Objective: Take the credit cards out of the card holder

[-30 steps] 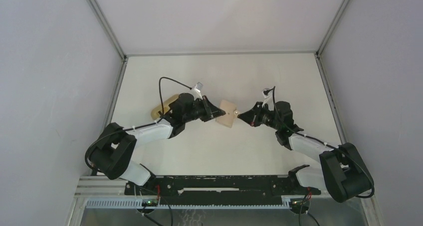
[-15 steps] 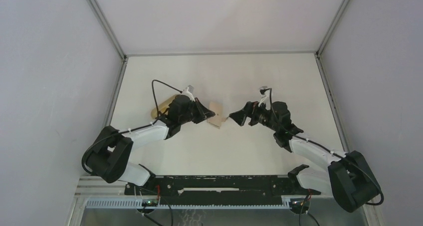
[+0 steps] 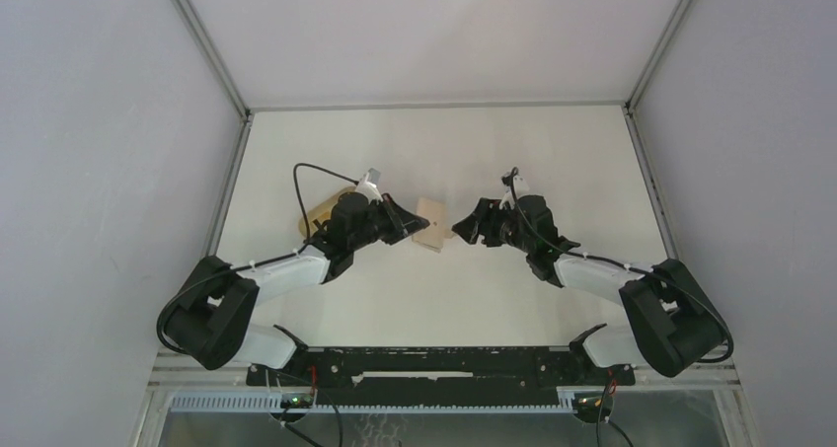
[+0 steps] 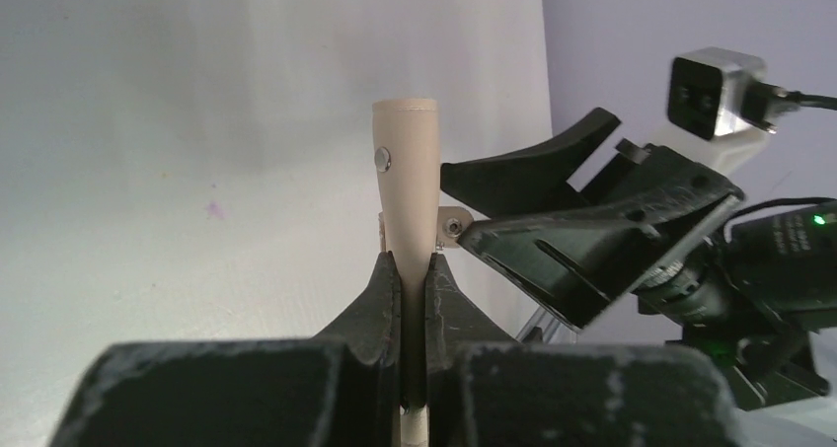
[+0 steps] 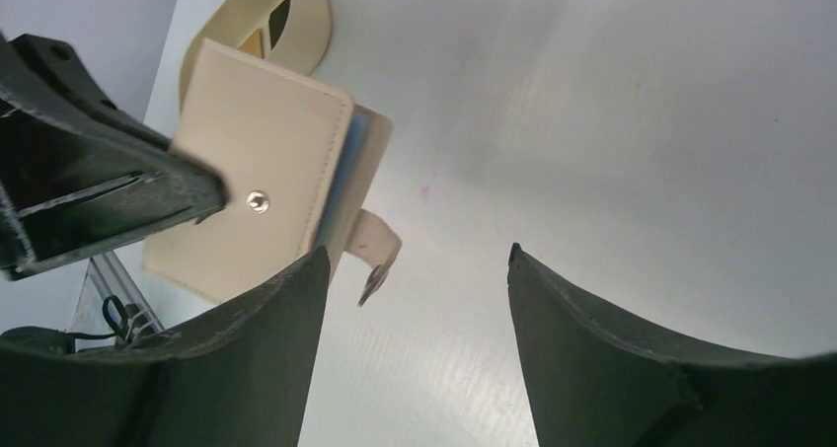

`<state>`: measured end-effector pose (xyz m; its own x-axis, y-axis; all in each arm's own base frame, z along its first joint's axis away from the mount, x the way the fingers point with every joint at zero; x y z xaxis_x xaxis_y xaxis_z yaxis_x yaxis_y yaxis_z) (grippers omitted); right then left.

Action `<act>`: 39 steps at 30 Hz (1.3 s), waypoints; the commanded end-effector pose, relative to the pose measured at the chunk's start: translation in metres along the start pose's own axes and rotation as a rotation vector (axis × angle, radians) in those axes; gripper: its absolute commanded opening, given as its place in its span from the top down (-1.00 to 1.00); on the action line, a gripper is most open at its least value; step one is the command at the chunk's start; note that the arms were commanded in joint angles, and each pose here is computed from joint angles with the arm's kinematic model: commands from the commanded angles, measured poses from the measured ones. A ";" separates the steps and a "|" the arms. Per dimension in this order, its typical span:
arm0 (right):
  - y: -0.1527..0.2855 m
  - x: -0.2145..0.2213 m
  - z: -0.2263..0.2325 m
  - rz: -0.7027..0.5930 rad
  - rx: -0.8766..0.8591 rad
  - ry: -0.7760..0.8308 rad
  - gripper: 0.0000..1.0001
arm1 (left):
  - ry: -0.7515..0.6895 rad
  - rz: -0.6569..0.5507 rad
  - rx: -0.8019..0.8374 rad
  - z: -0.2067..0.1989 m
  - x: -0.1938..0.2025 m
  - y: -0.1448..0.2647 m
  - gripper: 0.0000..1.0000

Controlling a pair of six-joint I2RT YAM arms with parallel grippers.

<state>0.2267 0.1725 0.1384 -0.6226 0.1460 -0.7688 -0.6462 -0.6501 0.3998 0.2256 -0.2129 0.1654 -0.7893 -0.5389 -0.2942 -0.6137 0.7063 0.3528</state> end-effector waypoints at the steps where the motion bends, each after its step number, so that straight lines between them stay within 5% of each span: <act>1: -0.009 -0.024 0.006 -0.088 -0.053 -0.029 -0.47 | 0.004 -0.017 0.135 -0.020 -0.006 0.004 1.00; 8: -0.020 -0.022 0.003 -0.062 -0.072 -0.052 -0.26 | 0.006 -0.004 0.154 -0.022 -0.006 0.002 1.00; 15: -0.025 -0.022 0.002 -0.050 -0.096 -0.062 0.16 | 0.006 0.004 0.155 -0.023 -0.006 0.000 1.00; 20: -0.025 -0.023 0.002 -0.046 -0.115 -0.060 0.54 | 0.004 0.000 0.152 -0.021 -0.006 -0.001 1.00; 23: -0.025 -0.022 0.001 -0.036 -0.123 -0.062 1.00 | 0.004 -0.003 0.143 -0.019 -0.006 -0.001 1.00; 29: -0.022 -0.024 -0.001 -0.031 -0.128 -0.065 1.00 | -0.006 -0.001 0.120 -0.011 -0.004 -0.004 0.99; 39: -0.008 -0.019 -0.009 0.036 -0.066 -0.061 1.00 | -0.009 0.058 0.069 0.008 0.004 -0.013 0.40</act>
<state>0.2445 0.1698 0.1279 -0.7107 0.1823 -0.6794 -0.5810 -0.6967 0.4208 0.2291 -0.2196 0.1535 -0.8174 -0.5153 -0.2575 -0.5759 0.7407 0.3459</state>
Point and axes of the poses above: each gripper's point midway between its finger pads, its own y axis back along the fingers, its own z axis along the line the jaws close on, x = y × z, the point moved 10 cm from there along y, back along the fingers, and after that the axes turned 9 degrees about y, right-handed, at the moved point
